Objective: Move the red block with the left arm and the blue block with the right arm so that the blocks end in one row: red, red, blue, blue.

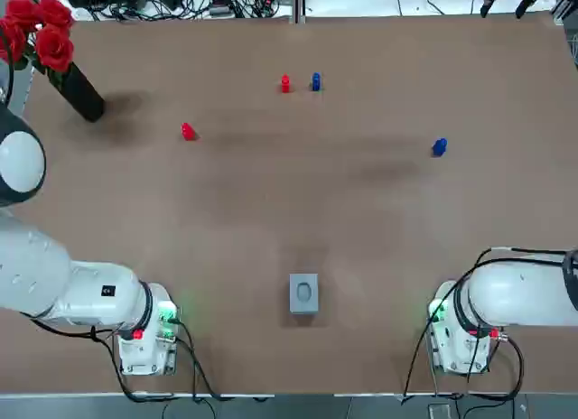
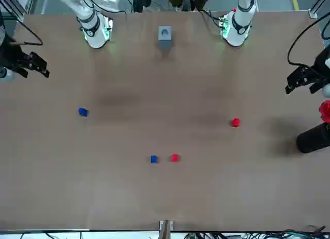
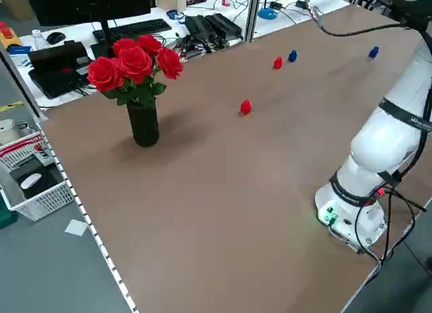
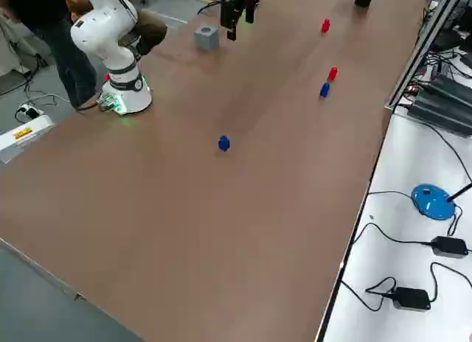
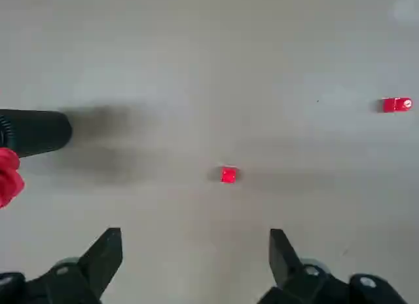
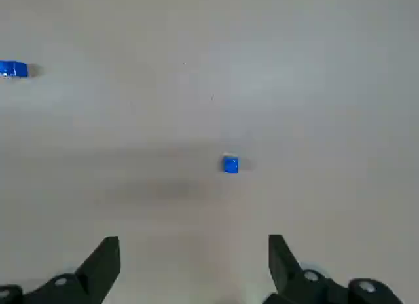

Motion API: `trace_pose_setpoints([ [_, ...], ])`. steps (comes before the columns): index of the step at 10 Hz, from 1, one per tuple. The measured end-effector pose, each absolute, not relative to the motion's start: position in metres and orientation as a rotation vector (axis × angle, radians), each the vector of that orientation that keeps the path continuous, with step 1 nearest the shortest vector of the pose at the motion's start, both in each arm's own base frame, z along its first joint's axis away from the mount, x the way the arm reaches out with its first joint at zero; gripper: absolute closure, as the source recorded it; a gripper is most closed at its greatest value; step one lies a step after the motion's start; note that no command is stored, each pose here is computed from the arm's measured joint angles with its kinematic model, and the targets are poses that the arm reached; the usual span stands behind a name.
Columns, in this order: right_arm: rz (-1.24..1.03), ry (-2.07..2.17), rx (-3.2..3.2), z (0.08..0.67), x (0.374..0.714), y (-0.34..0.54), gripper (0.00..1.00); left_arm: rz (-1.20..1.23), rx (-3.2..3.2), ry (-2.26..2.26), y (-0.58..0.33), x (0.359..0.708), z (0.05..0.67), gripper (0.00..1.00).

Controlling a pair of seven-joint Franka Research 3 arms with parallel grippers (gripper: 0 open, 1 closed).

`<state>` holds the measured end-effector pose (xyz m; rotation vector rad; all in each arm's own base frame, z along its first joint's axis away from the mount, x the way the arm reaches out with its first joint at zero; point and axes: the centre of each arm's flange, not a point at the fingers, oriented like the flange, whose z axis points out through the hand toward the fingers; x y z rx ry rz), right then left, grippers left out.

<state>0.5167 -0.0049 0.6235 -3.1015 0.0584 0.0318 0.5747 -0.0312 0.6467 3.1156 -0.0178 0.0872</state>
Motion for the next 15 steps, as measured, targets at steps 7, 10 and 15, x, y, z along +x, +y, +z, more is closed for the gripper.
trace_pose_setpoints([
  [7,0.001,0.138,-3.09,0.567,0.534,-0.032,0.0,0.066,3.113,0.072,-0.044,0.577,0.64,0.01],
  [10,0.045,0.145,-3.103,0.47,0.544,-0.029,0.0,-0.032,3.119,0.023,-0.066,0.595,0.601,0.01],
  [15,0.19,0.101,-3.123,0.336,0.529,-0.032,0.0,0.006,3.112,-0.019,-0.086,0.645,0.521,0.01],
])
